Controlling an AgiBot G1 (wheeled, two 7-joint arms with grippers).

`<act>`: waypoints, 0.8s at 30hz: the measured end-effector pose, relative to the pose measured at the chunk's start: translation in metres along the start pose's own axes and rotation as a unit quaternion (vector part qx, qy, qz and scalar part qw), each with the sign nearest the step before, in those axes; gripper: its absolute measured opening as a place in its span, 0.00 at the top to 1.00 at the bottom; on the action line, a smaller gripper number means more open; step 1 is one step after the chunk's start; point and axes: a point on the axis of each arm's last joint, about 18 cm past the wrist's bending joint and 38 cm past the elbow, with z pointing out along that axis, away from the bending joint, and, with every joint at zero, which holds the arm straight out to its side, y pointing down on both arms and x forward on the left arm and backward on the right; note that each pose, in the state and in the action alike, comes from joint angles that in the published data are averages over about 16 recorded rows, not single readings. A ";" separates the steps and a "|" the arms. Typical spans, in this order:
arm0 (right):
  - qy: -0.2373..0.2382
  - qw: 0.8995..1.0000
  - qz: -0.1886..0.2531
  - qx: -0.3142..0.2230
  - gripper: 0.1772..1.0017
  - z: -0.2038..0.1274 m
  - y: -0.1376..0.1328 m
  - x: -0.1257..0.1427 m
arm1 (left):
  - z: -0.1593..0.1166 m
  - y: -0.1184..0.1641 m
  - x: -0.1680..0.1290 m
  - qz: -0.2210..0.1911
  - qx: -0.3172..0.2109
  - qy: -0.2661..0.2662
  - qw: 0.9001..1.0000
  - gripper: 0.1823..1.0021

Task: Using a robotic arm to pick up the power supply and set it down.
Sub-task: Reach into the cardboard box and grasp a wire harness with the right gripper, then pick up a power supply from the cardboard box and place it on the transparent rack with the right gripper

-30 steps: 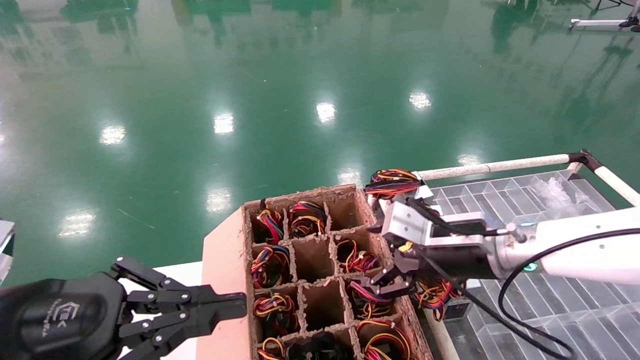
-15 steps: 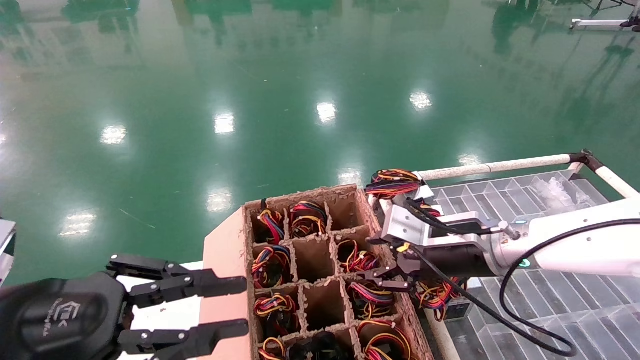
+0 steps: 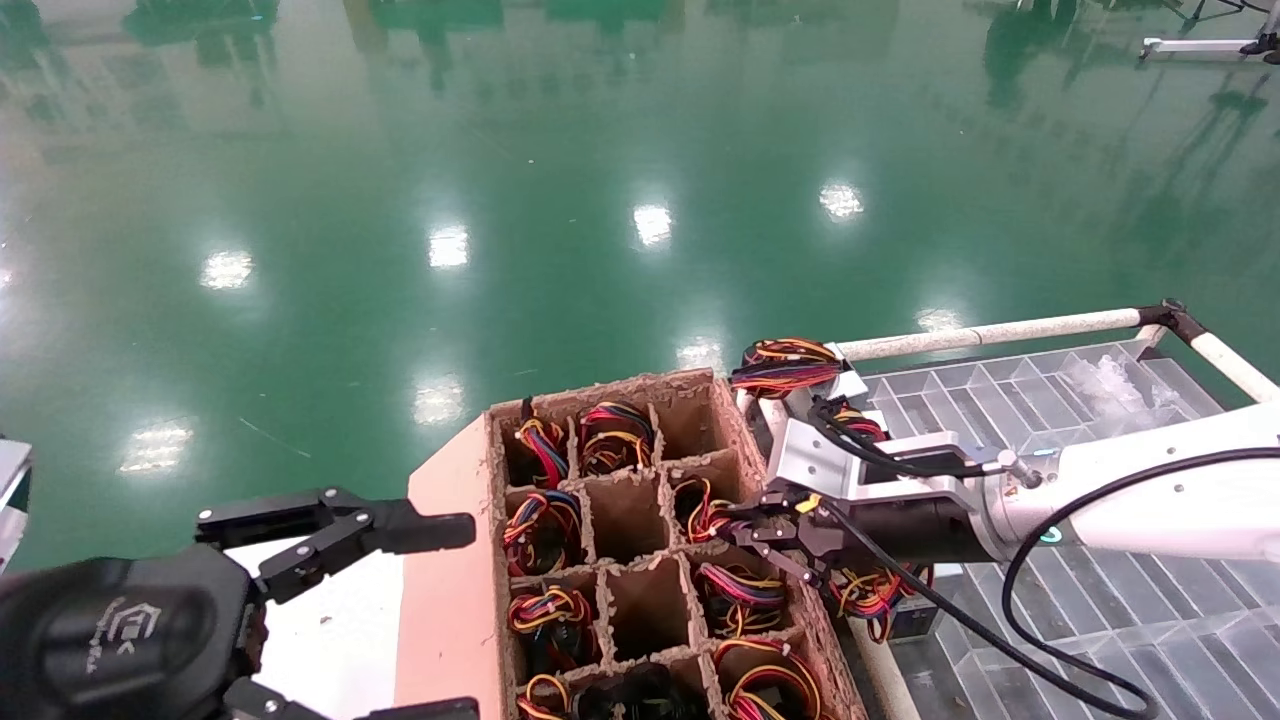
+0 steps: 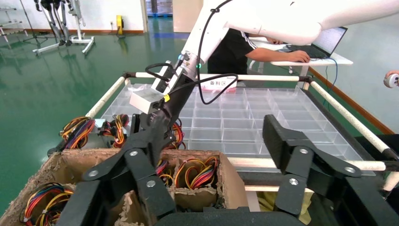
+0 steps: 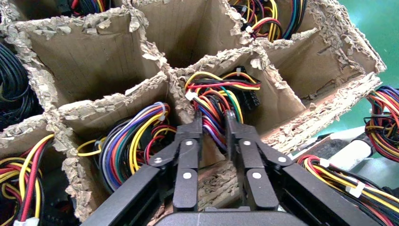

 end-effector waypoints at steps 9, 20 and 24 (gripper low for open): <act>0.005 1.000 0.010 0.023 0.90 -0.016 -0.009 0.002 | 0.000 0.000 0.000 0.000 0.000 0.000 1.000 0.21; 0.033 0.996 0.020 0.081 0.97 -0.066 -0.036 0.007 | 0.000 0.000 0.000 0.000 0.000 0.000 1.000 0.05; 0.049 0.993 0.022 0.108 0.98 -0.094 -0.050 0.008 | 0.000 0.000 0.000 0.000 0.000 0.000 1.000 0.02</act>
